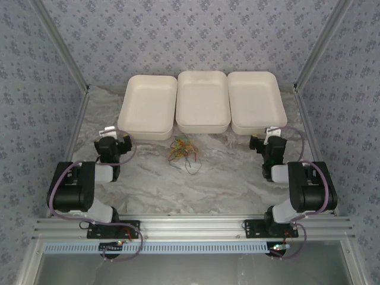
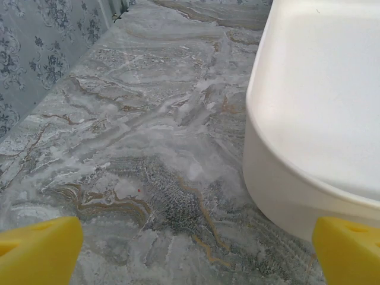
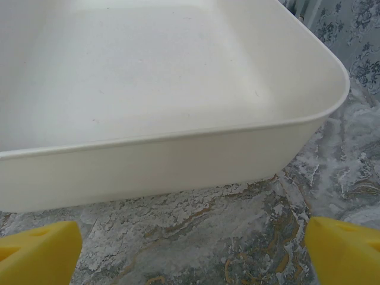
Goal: Untangle the cables
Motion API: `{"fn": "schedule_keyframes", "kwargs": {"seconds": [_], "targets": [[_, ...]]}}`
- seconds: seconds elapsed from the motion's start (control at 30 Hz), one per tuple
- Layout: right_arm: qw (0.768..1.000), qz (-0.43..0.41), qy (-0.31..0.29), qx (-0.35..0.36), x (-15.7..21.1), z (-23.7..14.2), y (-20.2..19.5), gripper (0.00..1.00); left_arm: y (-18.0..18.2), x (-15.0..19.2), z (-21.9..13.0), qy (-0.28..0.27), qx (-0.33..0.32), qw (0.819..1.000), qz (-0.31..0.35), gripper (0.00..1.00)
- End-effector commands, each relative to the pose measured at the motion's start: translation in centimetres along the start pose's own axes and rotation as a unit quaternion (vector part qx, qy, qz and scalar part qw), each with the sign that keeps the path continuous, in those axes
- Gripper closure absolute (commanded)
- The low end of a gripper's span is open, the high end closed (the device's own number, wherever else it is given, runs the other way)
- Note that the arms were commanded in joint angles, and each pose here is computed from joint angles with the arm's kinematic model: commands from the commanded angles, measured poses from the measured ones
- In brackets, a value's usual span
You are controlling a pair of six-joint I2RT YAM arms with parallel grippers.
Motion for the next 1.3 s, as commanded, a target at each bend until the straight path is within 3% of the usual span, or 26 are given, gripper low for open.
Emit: {"fn": "schedule_keyframes", "kwargs": {"seconds": [0.0, 1.0, 1.13, 1.27], "targets": [[1.0, -0.006, -0.012, 0.015, -0.7, 0.4, -0.4, 0.01, -0.1, -1.2, 0.5, -0.024, -0.003, 1.0, 0.0, 0.01], [1.0, 0.005, -0.011, 0.007, -1.4, -0.1, -1.0, 0.01, -0.4, -1.5, 0.2, -0.027, 0.012, 1.0, 0.005, 0.01], [0.998, -0.001, -0.036, 0.053, -3.7, -2.6, -1.7, 0.01, -1.0, -6.1, -3.1, -0.026, -0.023, 0.999, -0.001, 0.01], [0.995, 0.011, -0.092, 0.043, -11.8, -9.2, -1.6, 0.01, -3.3, -11.8, -9.5, -0.113, 0.036, 0.993, -0.011, 0.01]]}}
Point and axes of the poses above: each hand's point on the last joint's axis, 136 mm out from that joint toward the fingers, its own z axis out along the fingers, its own y axis along the line the jaws close on, x = y × z, the point moved 7 cm from there along -z, back along the fingers, and after that the axes turned 10 degrees about -z, right-handed, at the moved point
